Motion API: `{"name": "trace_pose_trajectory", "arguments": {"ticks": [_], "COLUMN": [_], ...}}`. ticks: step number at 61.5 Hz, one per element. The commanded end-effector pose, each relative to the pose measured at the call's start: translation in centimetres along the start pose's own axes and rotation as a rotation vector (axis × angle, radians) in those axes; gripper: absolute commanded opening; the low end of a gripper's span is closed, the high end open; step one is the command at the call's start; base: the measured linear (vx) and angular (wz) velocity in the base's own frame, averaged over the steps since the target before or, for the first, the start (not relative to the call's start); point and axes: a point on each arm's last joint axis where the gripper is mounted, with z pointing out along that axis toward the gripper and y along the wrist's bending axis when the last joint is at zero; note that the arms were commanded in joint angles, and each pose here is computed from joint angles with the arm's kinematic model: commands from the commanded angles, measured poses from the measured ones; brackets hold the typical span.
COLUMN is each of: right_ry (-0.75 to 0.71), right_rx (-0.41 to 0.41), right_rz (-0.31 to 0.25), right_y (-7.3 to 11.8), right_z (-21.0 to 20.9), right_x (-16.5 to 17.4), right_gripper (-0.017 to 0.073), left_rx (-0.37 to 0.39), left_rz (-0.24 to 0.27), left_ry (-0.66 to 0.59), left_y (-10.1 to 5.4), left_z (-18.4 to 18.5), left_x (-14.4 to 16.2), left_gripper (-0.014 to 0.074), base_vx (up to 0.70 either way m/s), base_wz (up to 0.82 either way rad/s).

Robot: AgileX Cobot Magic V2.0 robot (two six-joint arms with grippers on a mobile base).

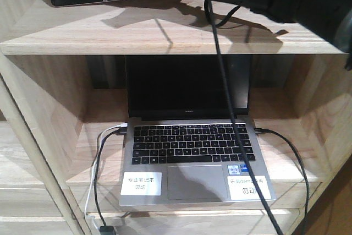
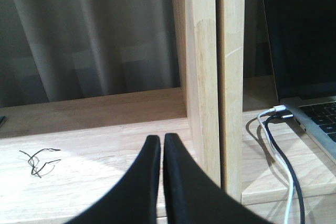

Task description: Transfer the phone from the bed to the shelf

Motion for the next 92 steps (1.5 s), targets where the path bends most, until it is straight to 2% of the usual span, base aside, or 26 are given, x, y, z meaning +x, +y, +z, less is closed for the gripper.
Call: {"name": "trace_pose_trajectory", "arguments": {"ticks": [1,13,19,24,38,42,47,59,66,72,77,88,92], "right_ry": [-0.086,-0.089,-0.092,-0.093,-0.110,-0.115,-0.116,-0.119,-0.114,-0.116,-0.131,-0.156,-0.137], "right_rx": [0.001,0.032,0.045,0.052,0.113,0.131,0.135,0.135,0.143,0.153,0.162,0.194,0.198], "right_rz": [-0.051,-0.069,-0.091,-0.100,-0.098,-0.097,-0.097,-0.112,-0.157,-0.171,-0.152,-0.027,-0.018], "right_y": [1.1,0.6,0.5,0.4,-0.1,-0.3,-0.3,0.1,0.7,1.3,1.8,1.8,1.9], "right_z": [-1.1,-1.0,-1.0,-1.0,-1.0,-1.1,-1.1,-1.5,-2.2,-3.1,-4.2,-7.2,-8.3], "right_x": [-2.7,-2.5,-2.5,-2.5,-2.7,-2.8,-2.8,-3.2,-4.0,-4.7,-5.7,-7.5,-7.9], "right_gripper": [-0.0002,0.0018,0.0078,0.0165,0.0540,0.0621,0.0680,0.0674,0.0640,0.0614,0.0588,0.0534,0.0510], "left_rx": [-0.006,-0.006,-0.006,-0.006,-0.006,-0.006,-0.006,-0.006,-0.006,-0.006,-0.006,-0.006,-0.006], "left_rz": [-0.014,-0.014,-0.014,-0.014,-0.014,-0.014,-0.014,-0.014,-0.014,-0.014,-0.014,-0.014,-0.014], "left_ry": [-0.099,-0.099,-0.099,-0.099,-0.099,-0.099,-0.099,-0.099,-0.099,-0.099,-0.099,-0.099,-0.099], "left_y": [0.2,0.2,0.2,0.2,0.2,0.2,0.2,0.2,0.2,0.2,0.2,0.2,0.2], "left_z": [-0.2,-0.2,-0.2,-0.2,-0.2,-0.2,-0.2,-0.2,-0.2,-0.2,-0.2,-0.2,-0.2], "left_x": [-1.4,-1.4,-1.4,-1.4,-1.4,-1.4,-1.4,-1.4,-1.4,-1.4,-1.4,-1.4,-1.4], "left_gripper": [0.0001,0.0001,0.0001,0.0001,0.0001,0.0001,0.0001,0.0001,0.0001,0.0001,0.0001,0.0001,0.0001], "base_vx": [0.00,0.00,0.00,0.00,0.00,0.00,0.00,0.00,0.00,0.00,0.00,0.00,0.00], "base_wz": [0.00,0.00,0.00,0.00,0.00,0.00,0.00,0.00,0.00,0.00,0.00,0.00,0.00]}}
